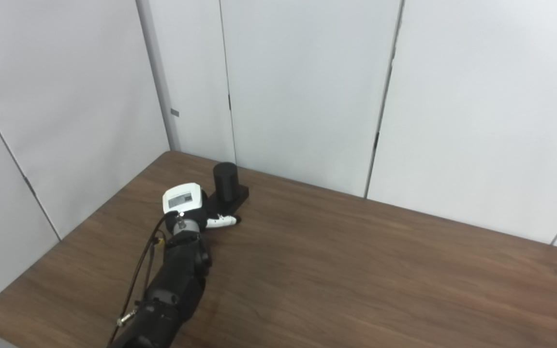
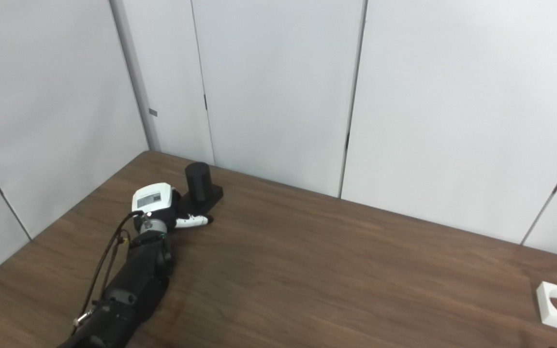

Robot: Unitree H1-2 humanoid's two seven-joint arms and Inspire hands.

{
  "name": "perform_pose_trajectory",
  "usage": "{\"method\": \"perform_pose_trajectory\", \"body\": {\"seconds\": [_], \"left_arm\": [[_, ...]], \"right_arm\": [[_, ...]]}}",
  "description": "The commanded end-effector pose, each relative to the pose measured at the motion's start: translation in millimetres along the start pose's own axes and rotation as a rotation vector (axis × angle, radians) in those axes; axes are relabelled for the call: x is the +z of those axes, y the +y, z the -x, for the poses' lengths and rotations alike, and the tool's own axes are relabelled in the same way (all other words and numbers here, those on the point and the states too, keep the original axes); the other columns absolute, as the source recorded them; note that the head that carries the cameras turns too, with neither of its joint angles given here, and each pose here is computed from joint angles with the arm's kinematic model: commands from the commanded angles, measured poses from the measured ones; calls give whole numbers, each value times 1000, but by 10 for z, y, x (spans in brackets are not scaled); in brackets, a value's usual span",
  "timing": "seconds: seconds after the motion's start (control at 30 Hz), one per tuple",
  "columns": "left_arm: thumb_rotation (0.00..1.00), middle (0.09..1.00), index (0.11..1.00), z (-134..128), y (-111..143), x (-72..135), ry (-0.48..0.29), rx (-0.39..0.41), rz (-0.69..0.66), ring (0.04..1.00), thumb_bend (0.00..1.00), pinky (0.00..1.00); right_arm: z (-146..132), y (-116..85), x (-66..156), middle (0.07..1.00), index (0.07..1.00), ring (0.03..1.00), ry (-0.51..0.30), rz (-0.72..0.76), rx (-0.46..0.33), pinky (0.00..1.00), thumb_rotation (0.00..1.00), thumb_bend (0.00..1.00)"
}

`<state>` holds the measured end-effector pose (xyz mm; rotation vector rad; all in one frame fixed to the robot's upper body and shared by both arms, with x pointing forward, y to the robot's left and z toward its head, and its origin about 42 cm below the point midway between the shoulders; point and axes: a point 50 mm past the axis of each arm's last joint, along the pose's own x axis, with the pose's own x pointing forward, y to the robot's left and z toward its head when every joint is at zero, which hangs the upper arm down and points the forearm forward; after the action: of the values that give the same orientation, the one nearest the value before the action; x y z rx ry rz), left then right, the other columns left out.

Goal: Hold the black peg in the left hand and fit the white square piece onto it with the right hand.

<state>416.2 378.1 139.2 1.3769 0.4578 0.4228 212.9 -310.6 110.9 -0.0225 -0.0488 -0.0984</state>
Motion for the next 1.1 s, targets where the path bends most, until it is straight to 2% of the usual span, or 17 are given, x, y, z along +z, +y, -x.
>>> {"method": "perform_pose_trajectory", "body": {"seconds": [0.0, 0.1, 0.23, 0.27, 0.33, 0.37, 0.5, 0.7, 0.9, 1.0, 1.07], "left_arm": [[575, 808, 683, -157, 291, 66, -13, 81, -4, 824, 786, 741], [501, 781, 639, -165, 300, 70, -18, 101, -2, 805, 764, 726], [339, 748, 566, -157, 325, 79, -32, 100, 48, 783, 762, 685], [262, 742, 539, -149, 332, 84, -35, 95, 68, 785, 768, 673], [97, 736, 494, -139, 339, 89, -41, 87, 91, 789, 564, 645], [80, 736, 490, -137, 338, 90, -43, 81, 95, 789, 544, 641], [55, 733, 484, -112, 334, 91, -46, 77, 123, 783, 525, 642], [50, 721, 483, -112, 316, 74, -44, 77, 132, 763, 523, 621], [51, 699, 484, -66, 315, 58, -53, 50, 172, 713, 521, 557], [50, 691, 484, -27, 329, 63, -69, 31, 208, 692, 520, 534], [47, 700, 485, 31, 331, 72, -123, -3, 240, 693, 518, 536]], "right_arm": [[21, 38, 65, 957, 990, 1000, -22, -20, -13, 1000, 999, 671], [28, 50, 85, 953, 980, 1000, -18, -29, -23, 1000, 983, 673], [26, 62, 107, 953, 982, 1000, -15, -24, -31, 1000, 982, 660], [24, 66, 112, 954, 983, 1000, -11, -33, -29, 1000, 982, 655], [24, 73, 122, 966, 995, 1000, -7, -47, -24, 1000, 993, 639], [29, 76, 130, 969, 998, 1000, -7, -55, -21, 1000, 996, 630], [37, 81, 157, 976, 1000, 1000, -6, -65, -19, 1000, 1000, 589], [39, 93, 171, 984, 1000, 1000, -7, -43, -14, 1000, 1000, 589], [37, 112, 184, 983, 1000, 1000, -7, -28, -13, 1000, 1000, 563], [41, 116, 171, 981, 1000, 1000, 4, -31, -21, 1000, 1000, 583], [43, 119, 169, 984, 1000, 1000, 8, -20, -14, 1000, 1000, 581]]}}
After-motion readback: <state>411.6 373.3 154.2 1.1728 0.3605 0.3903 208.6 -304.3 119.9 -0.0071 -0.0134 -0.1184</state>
